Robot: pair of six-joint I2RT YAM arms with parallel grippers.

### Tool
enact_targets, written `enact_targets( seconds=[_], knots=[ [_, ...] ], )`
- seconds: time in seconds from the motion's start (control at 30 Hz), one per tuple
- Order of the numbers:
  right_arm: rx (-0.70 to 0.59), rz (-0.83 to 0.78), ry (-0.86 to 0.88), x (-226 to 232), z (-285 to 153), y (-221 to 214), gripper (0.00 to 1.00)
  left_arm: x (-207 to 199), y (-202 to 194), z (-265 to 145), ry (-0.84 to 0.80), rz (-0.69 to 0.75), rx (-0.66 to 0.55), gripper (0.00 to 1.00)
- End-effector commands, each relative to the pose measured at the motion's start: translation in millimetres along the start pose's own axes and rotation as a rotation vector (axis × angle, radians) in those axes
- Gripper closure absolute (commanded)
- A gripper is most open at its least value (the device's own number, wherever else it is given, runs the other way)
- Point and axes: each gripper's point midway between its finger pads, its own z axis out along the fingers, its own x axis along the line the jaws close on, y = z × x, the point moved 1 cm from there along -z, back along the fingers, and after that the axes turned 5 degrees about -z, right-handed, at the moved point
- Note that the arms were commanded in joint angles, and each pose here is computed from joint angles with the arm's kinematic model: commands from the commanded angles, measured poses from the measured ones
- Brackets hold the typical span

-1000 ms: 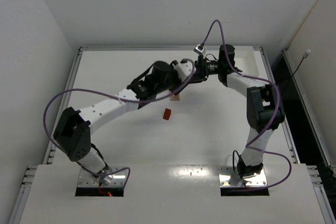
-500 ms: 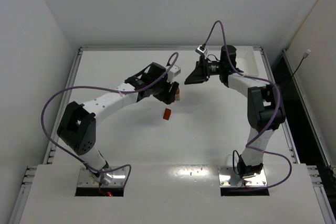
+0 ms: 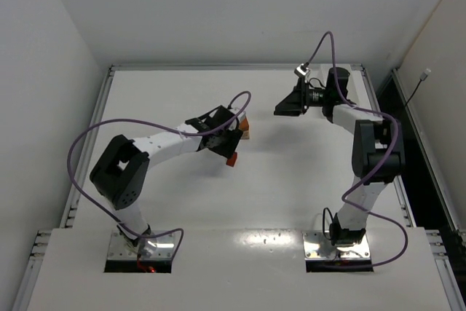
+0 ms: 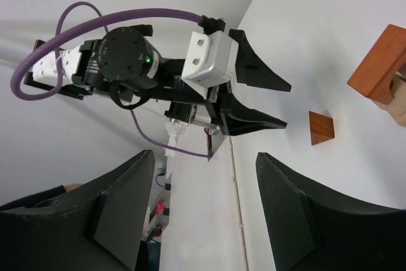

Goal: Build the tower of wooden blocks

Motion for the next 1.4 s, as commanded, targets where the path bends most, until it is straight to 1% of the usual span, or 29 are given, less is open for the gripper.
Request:
enact_targets(
  seconds=[0.0, 0.37, 0.47, 0.67, 0.8, 1.17, 1.23, 1.33, 1.37],
  knots=[
    [0.031, -0.106, 0.048, 22.9, -7.5, -3.6, 0.38, -5.9, 8.7, 2.5, -0.011, -0.037, -0.038, 0.49],
    [0.021, -0.097, 0.046, 22.7, -17.7, -5.8, 0.38, -30.5, -1.1, 4.5, -0.07, 0.016, -0.023, 0.49],
    [0.02, -0.097, 0.046, 24.4, -17.8, -7.4, 0.38, -38.4, -9.1, 9.4, -0.077, 0.036, -0.002, 0.46],
    [0.019, -0.099, 0.048, 26.9, -21.4, -8.8, 0.38, -37.3, -16.7, 21.9, -0.041, 0.015, 0.025, 0.46],
    [0.017, -0.099, 0.05, 28.8, -24.8, -10.3, 0.38, -28.4, -19.3, 28.9, 0.02, -0.008, 0.025, 0.46],
    [0.017, -0.099, 0.05, 30.5, -24.8, -12.0, 0.38, -29.8, -20.4, 41.7, 0.021, -0.008, 0.028, 0.46],
    [0.017, -0.099, 0.05, 30.5, -24.8, -12.0, 0.38, -28.6, -20.6, 45.3, 0.03, -0.008, 0.025, 0.49],
    [0.017, -0.099, 0.05, 30.5, -24.8, -12.0, 0.38, -25.4, -16.4, 46.4, 0.032, -0.018, 0.012, 0.56],
    [0.017, -0.099, 0.05, 30.5, -24.8, -12.0, 0.38, -25.4, -16.4, 46.4, 0.032, -0.018, 0.012, 0.68]
  ],
)
